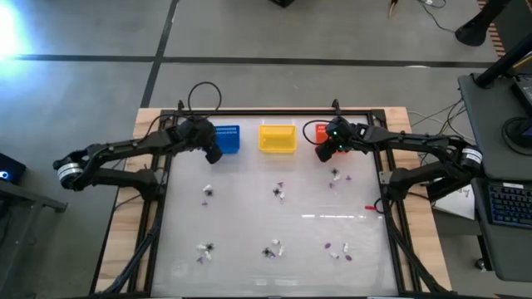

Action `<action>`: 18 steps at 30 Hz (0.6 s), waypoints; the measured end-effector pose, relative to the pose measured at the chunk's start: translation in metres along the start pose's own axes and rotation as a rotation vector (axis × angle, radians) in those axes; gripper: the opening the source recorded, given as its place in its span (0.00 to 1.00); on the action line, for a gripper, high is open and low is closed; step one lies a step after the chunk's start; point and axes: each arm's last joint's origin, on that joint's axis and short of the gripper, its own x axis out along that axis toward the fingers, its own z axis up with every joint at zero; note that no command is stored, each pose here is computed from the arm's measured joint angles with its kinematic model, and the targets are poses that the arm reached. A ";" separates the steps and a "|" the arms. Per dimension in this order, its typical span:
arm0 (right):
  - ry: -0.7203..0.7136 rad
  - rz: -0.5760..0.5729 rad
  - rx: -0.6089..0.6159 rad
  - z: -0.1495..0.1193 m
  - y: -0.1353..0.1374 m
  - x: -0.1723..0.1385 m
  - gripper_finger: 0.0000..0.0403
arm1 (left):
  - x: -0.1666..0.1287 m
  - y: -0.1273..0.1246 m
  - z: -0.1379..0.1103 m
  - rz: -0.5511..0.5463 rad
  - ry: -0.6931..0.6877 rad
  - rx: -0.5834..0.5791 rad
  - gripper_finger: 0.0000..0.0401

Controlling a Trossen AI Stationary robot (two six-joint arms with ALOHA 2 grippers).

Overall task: Sort Halloween decoration
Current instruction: Put the black spider toy into the blue basket, then put the purple witch hat toy into the orange basket

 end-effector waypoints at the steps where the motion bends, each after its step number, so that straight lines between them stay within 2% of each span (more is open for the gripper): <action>1: 0.000 0.000 0.000 0.000 0.000 0.000 0.35 | 0.002 -0.001 0.000 -0.009 0.004 0.006 0.00; 10: 0.001 0.000 0.003 0.000 0.000 0.000 0.35 | 0.017 -0.004 0.000 -0.021 0.022 0.062 0.01; 18: 0.001 -0.001 0.002 0.000 0.000 0.000 0.35 | 0.016 -0.004 0.000 -0.020 0.017 0.087 0.16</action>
